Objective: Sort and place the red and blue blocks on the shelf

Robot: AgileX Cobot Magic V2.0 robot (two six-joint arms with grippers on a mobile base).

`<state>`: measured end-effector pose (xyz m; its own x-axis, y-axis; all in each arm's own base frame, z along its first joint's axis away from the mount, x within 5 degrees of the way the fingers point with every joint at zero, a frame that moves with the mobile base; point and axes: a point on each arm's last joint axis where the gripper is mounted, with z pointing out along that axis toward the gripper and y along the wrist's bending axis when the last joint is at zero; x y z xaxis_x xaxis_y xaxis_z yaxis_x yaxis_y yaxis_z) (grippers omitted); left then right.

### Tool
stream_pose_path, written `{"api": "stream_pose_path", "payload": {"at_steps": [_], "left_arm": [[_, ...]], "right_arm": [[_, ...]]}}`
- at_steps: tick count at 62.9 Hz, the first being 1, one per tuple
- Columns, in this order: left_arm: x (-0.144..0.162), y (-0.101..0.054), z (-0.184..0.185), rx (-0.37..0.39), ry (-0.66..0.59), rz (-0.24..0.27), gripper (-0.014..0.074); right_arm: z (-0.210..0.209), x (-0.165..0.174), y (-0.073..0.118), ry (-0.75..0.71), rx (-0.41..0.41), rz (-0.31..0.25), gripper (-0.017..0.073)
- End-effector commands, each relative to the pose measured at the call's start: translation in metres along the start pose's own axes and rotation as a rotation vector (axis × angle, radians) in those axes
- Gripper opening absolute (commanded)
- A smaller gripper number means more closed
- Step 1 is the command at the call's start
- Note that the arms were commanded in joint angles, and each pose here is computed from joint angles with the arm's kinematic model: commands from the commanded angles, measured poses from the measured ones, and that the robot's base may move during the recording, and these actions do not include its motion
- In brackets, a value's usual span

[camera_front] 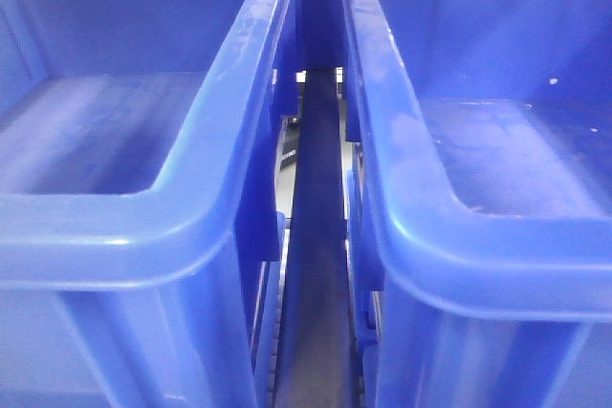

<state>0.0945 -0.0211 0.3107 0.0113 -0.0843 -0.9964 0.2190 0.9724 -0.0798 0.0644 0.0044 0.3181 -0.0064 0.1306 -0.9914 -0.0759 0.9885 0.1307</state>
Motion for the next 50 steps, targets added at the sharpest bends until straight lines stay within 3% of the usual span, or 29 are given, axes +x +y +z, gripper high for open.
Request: {"api": "stream_pose_path", "payload": {"at_steps": [1, 19, 50], "left_arm": [[-0.018, -0.001, 0.000, 0.003, -0.118, -0.007, 0.0321], [-0.016, -0.001, 0.004, 0.002, -0.094, -0.007, 0.0321], [0.017, 0.002, 0.051, -0.019, 0.156, -0.007, 0.0321]], "right_arm": [[-0.001, -0.016, 0.002, -0.106, -0.010, -0.023, 0.0372], [0.003, -0.015, 0.002, -0.088, -0.008, -0.022, 0.0373], [0.038, -0.001, 0.001, 0.080, 0.010, -0.007, 0.0373]]}}
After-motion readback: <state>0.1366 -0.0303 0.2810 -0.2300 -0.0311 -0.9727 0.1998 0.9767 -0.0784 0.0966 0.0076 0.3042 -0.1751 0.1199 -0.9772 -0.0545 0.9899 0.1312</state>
